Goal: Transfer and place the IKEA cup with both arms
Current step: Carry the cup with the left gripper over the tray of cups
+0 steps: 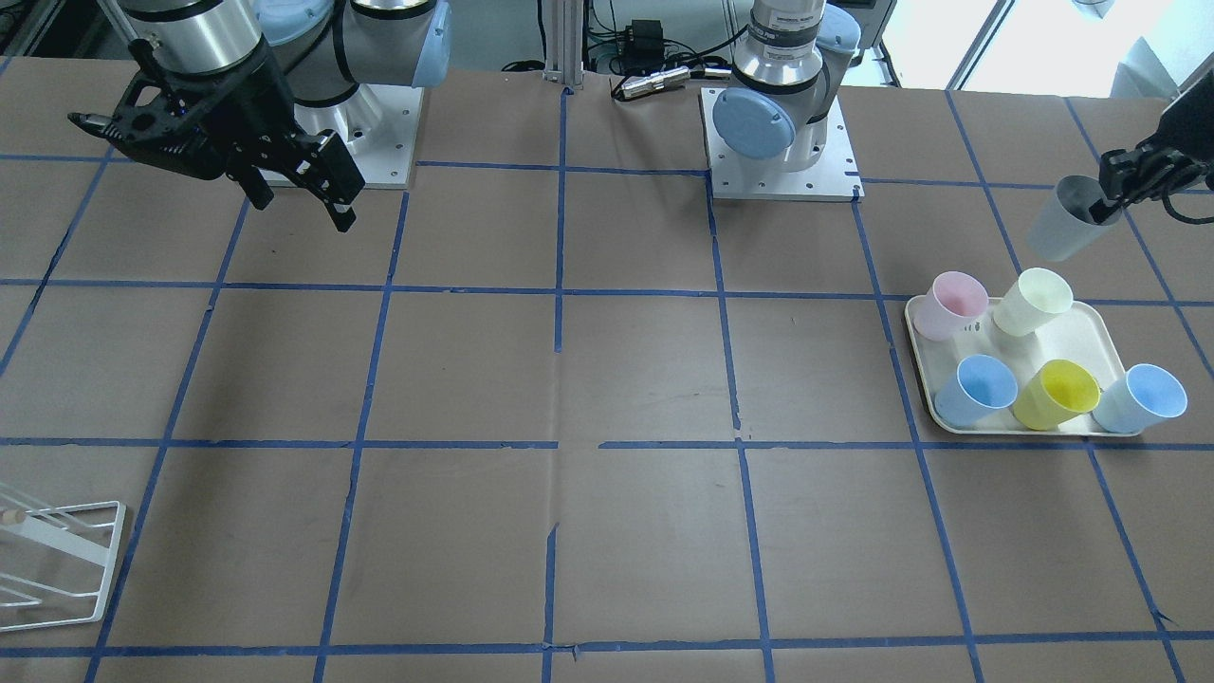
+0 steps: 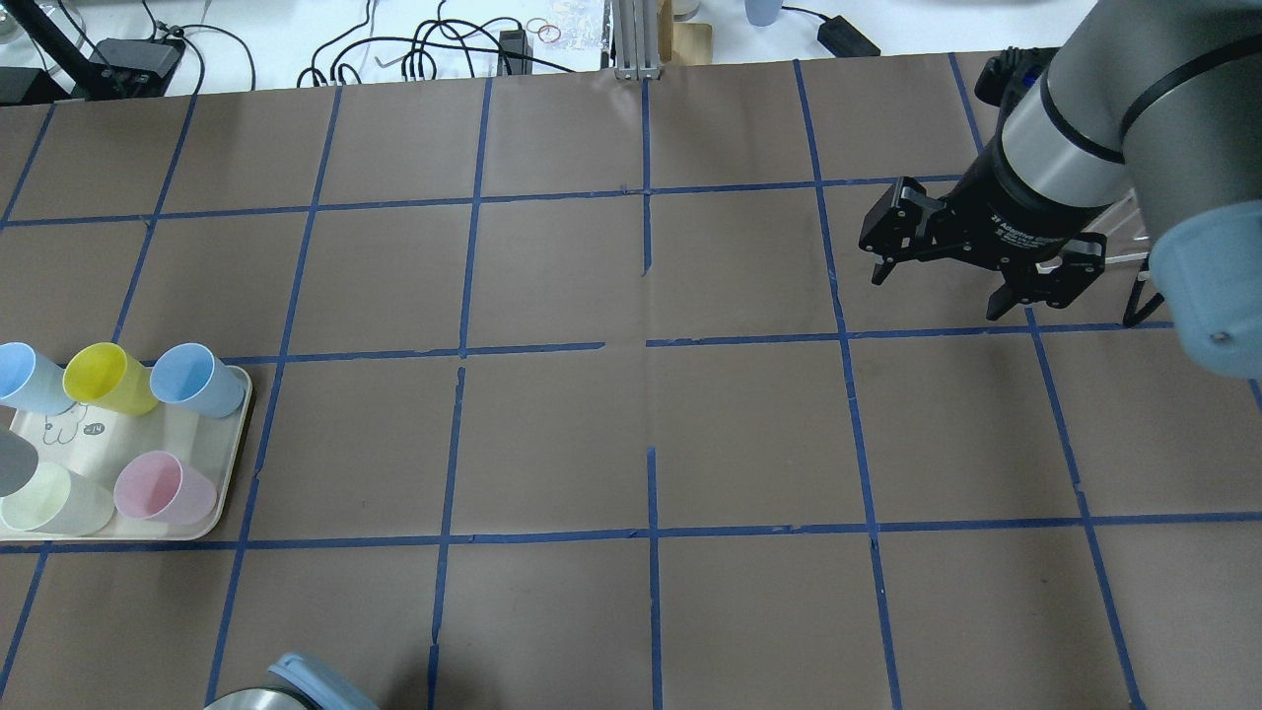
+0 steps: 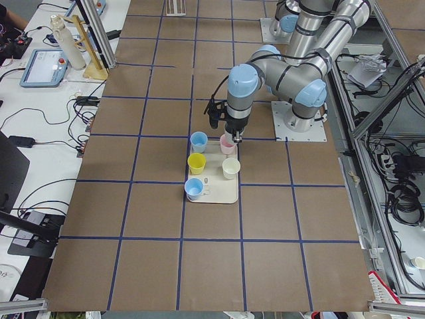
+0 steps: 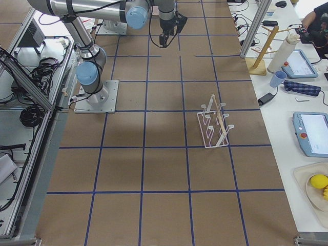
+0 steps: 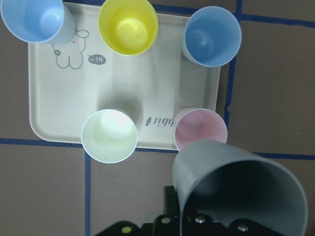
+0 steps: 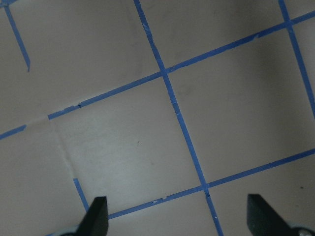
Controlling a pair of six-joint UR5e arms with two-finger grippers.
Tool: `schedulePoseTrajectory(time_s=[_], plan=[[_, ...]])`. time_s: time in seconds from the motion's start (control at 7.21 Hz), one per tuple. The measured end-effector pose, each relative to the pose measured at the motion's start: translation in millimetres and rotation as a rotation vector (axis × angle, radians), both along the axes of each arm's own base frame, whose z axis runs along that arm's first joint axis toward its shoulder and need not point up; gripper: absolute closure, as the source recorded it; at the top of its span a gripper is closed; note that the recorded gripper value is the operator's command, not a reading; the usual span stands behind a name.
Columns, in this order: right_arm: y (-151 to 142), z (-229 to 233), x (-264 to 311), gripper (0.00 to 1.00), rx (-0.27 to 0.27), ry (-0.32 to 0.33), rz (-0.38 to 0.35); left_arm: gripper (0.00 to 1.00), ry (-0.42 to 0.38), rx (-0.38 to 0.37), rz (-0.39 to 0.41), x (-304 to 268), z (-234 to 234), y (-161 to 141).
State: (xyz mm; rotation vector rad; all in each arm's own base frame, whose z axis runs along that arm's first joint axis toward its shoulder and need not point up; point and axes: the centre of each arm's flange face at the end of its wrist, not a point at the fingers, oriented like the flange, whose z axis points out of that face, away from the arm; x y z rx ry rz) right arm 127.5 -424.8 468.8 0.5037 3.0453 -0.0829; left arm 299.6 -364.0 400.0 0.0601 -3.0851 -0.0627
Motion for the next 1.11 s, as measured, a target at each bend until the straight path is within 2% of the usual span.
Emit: schedulePoseTrajectory(time_s=[0.42,0.69,1.11], plan=[[15,4,-1,0.0,0.021,0.032,0.079,1.0,0.03,0.008,-0.09,106,-22,-13],[16,6,-2,0.0,0.02,0.032,0.088,1.0,0.099,0.02,-0.122,163,-58,-22],[14,6,-5,0.0,0.022,0.037,0.109,1.0,0.164,0.041,-0.107,187,-122,-36]])
